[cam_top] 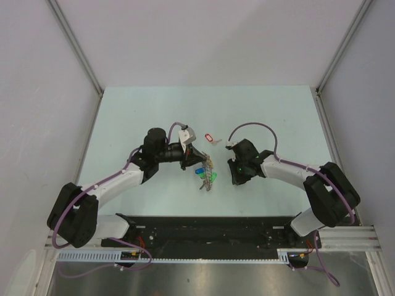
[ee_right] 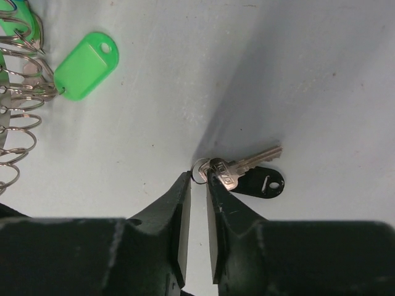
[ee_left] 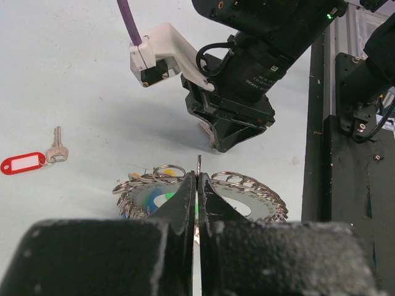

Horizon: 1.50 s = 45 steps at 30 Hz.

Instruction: Put the keys on the keyring

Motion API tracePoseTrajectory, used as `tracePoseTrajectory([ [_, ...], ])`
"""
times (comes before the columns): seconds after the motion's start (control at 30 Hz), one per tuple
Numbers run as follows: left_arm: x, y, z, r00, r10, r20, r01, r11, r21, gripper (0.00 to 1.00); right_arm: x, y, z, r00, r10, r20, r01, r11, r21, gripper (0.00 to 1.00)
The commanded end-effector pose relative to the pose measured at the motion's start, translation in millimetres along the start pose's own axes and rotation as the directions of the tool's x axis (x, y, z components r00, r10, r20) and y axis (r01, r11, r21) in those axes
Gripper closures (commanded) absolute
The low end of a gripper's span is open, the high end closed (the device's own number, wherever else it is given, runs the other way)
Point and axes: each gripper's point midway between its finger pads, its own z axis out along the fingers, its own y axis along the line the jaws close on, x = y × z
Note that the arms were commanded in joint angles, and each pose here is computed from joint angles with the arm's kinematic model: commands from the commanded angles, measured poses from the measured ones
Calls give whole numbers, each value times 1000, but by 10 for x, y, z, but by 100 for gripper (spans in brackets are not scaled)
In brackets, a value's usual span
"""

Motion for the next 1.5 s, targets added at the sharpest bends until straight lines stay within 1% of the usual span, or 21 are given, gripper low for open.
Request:
tracePoseTrajectory([
  [0.0,-397,-33,-17,992,94,87,-95,995,3,100,-219,97,-15,998,-32,58,34,999,-33,83],
  [0.07,-390,-32,-15,992,92,85,-93,996,4,100,-242,104,-26,997,-33,63,35,999,-37,90],
  [0.13,-399,-30,-22,992,94,87,-95,996,2,99,-258,94,-44,997,-31,67,33,999,-38,94],
  [0.17,-406,-32,-20,992,95,88,-96,995,2,100,-264,85,-51,997,-30,68,32,999,-37,98],
  [0.2,-399,-36,-20,992,93,87,-93,996,3,100,-291,84,-73,997,-28,74,31,999,-39,100],
  [0.33,-391,-34,-18,992,92,85,-93,996,4,100,-389,20,-144,995,12,96,-8,999,-38,100],
  [0.47,-408,-33,-25,992,94,88,-94,996,2,99,-500,-14,-250,985,133,110,-121,986,-113,100],
  [0.57,-407,-39,-20,992,93,87,-93,996,5,100,-535,-55,-285,968,235,92,-218,963,-161,100],
  [0.63,-406,-35,-21,992,90,86,-91,996,5,100,-539,-35,-292,959,277,69,-258,944,-206,100],
  [0.7,-403,-38,-18,992,89,85,-90,996,5,100,-590,-9,-316,952,297,70,-271,930,-248,100],
  [0.73,-412,-44,-23,992,93,87,-94,996,6,100,-606,81,-357,953,298,60,-268,916,-300,100],
  [0.8,-414,-44,-25,992,91,87,-92,996,5,100,-732,143,-430,952,287,108,-236,910,-341,100],
  [0.87,-421,-38,-28,992,94,88,-94,996,3,100,-893,55,-518,941,283,184,-217,925,-313,100],
  [1.0,-430,-44,-32,991,96,90,-97,995,5,100,-1190,-242,-687,921,267,284,-205,951,-229,100],
  [1.17,-443,-50,-39,991,98,92,-99,995,1,99,-1396,-607,-902,880,221,420,-219,974,-52,100],
  [1.23,-443,-48,-42,991,98,92,-98,995,1,100,-1371,-733,-917,878,199,436,-230,973,18,100],
  [1.3,-445,-48,-37,991,98,92,-99,995,1,100,-1314,-786,-878,884,187,429,-229,972,49,100],
  [1.47,-449,-52,-37,991,95,92,-96,995,3,99,-1004,-745,-613,896,240,373,-266,964,20,100],
])
